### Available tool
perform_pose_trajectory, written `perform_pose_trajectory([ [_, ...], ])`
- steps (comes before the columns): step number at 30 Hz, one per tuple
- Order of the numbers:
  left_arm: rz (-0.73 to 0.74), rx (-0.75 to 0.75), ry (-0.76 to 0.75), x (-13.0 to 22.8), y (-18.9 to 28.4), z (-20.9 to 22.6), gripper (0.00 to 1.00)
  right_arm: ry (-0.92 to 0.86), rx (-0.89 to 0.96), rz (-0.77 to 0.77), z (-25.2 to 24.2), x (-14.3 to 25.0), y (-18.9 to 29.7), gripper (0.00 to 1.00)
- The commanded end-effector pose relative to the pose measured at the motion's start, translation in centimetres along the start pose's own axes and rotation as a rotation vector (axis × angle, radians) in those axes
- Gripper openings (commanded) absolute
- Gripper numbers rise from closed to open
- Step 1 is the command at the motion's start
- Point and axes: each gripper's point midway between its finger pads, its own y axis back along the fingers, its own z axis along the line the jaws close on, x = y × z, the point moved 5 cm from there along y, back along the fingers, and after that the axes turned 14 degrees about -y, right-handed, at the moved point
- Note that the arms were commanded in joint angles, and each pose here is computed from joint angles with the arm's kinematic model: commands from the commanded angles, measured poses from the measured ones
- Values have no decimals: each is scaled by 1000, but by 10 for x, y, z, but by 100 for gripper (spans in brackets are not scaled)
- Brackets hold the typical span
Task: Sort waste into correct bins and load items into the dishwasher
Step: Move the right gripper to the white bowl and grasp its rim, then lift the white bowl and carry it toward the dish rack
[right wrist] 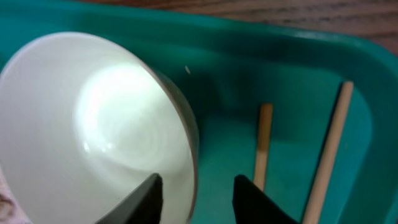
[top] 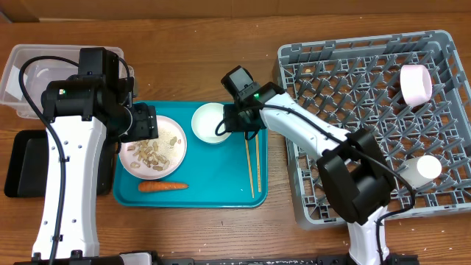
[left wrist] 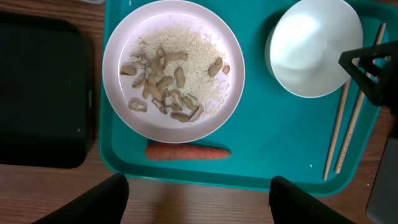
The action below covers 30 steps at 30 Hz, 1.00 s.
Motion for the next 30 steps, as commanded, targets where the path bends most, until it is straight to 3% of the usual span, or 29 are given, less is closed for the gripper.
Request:
perform_pose_trajectory([
  [1,-9,-11,13,-2,3,1,75,-16,18,-24,-2,-3,-1,33],
  [10,-6,-11,13,-1,3,1,74,-17,62,18,-8,8,-8,25],
  [14,-5,-10,13,-1,3,1,74,-16,70,26,-9,9,-11,13],
  [15,-5,-10,13,-1,3,1,74,-16,69,25,-9,9,-11,5],
  [20,-4,-11,13,-1,3,1,75,-24,64,5,-7,1,0,4],
  [25,-2,-10,14,0,3,1,74,-9,113,-154,-16,-41,67,4],
  [30,-2,-10,14,0,3,1,74,-7,288,-460,-50,-87,168,4],
])
